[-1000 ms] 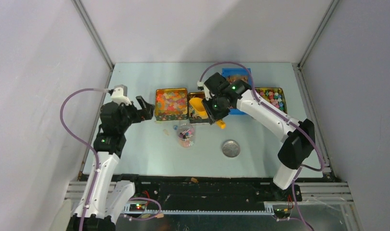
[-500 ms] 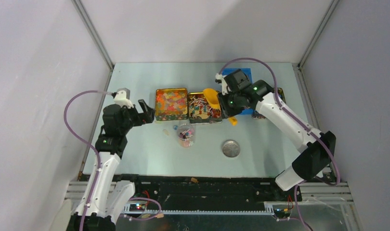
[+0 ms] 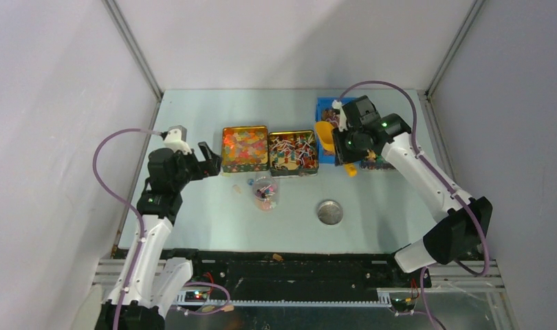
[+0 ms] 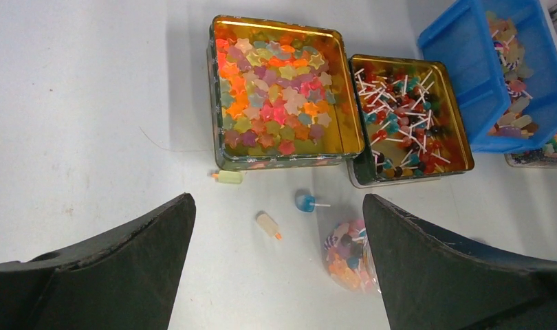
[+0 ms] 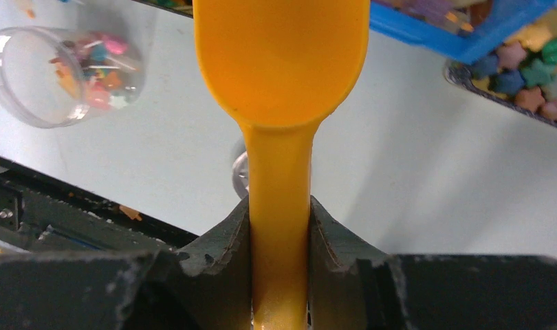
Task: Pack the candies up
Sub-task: Move the storage box to the center of the board, then scoop the fake candies from the storage box.
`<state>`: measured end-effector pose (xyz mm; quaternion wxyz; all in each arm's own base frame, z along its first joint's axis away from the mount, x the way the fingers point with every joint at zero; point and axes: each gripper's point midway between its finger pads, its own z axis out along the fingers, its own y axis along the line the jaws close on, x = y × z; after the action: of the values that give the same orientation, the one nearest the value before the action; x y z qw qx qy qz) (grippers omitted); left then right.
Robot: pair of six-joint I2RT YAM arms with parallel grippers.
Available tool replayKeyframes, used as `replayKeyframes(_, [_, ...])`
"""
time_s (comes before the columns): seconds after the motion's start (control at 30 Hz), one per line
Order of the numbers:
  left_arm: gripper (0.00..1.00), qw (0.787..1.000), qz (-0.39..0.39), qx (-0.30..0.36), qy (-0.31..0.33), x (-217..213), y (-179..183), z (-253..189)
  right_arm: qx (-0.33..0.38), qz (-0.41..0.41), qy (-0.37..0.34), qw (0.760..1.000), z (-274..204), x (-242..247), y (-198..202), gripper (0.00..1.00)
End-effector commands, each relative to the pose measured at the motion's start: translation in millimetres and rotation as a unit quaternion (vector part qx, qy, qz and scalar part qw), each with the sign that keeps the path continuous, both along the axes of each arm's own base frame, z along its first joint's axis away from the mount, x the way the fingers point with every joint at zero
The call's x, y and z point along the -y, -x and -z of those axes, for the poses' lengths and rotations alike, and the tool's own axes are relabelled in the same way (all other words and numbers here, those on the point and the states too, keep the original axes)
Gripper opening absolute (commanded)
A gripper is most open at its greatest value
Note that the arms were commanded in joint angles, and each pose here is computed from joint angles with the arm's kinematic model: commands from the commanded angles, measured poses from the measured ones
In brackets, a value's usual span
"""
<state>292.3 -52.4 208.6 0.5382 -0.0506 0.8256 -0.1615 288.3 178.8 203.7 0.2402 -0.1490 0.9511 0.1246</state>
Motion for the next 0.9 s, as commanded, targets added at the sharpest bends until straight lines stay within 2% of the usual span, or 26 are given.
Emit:
replayKeyframes(0.0, [1.0,1.0,0.0,0.01,-0.01,-2.3,-4.2,-5.4,-0.004,0.04,0.016,0.999,3.0,29.8,0.6,0.0])
replayKeyframes(0.17, [1.0,1.0,0.003,0.01,-0.007,-0.7,-5.0,-5.5,-0.013,0.044,0.026,0.999,10.3,39.8,-0.7,0.0])
replayKeyframes(0.33, [1.0,1.0,0.004,0.007,-0.006,-0.2,-6.0,-4.8,-0.015,0.018,0.024,0.999,6.5,22.2,-9.0,0.0])
replayKeyframes(0.53, [1.0,1.0,0.003,0.003,-0.005,-0.4,-5.9,-2.9,-0.024,-0.065,0.054,0.996,9.8,-42.3,-22.3,0.0])
replayKeyframes(0.57, [1.0,1.0,0.003,0.001,-0.005,-0.4,-6.2,-2.1,-0.009,-0.074,0.046,0.996,-2.3,-54.5,-29.7,0.0])
replayKeyframes(0.67, [1.0,1.0,0.002,-0.002,-0.006,-0.8,-6.5,-0.7,-0.027,-0.114,0.07,0.991,13.5,-91.0,-32.9,0.0])
replayKeyframes(0.7, [1.0,1.0,0.001,-0.004,-0.006,-1.2,-6.7,-0.1,-0.009,-0.12,0.06,0.991,1.2,-103.0,-39.4,0.0])
replayKeyframes(0.73, [1.0,1.0,0.0,-0.005,-0.006,-1.5,-6.8,0.5,-0.025,-0.131,0.071,0.989,14.5,-113.1,-38.3,0.0])
replayKeyframes(0.77, [1.0,1.0,0.0,-0.006,-0.007,-1.5,-6.7,0.9,-0.01,-0.135,0.06,0.989,3.4,-124.2,-43.8,0.0])
replayKeyframes(0.87, [1.0,1.0,0.0,-0.008,-0.007,-1.6,-6.6,1.8,-0.022,-0.153,0.056,0.986,15.5,-152.2,-47.6,0.0])
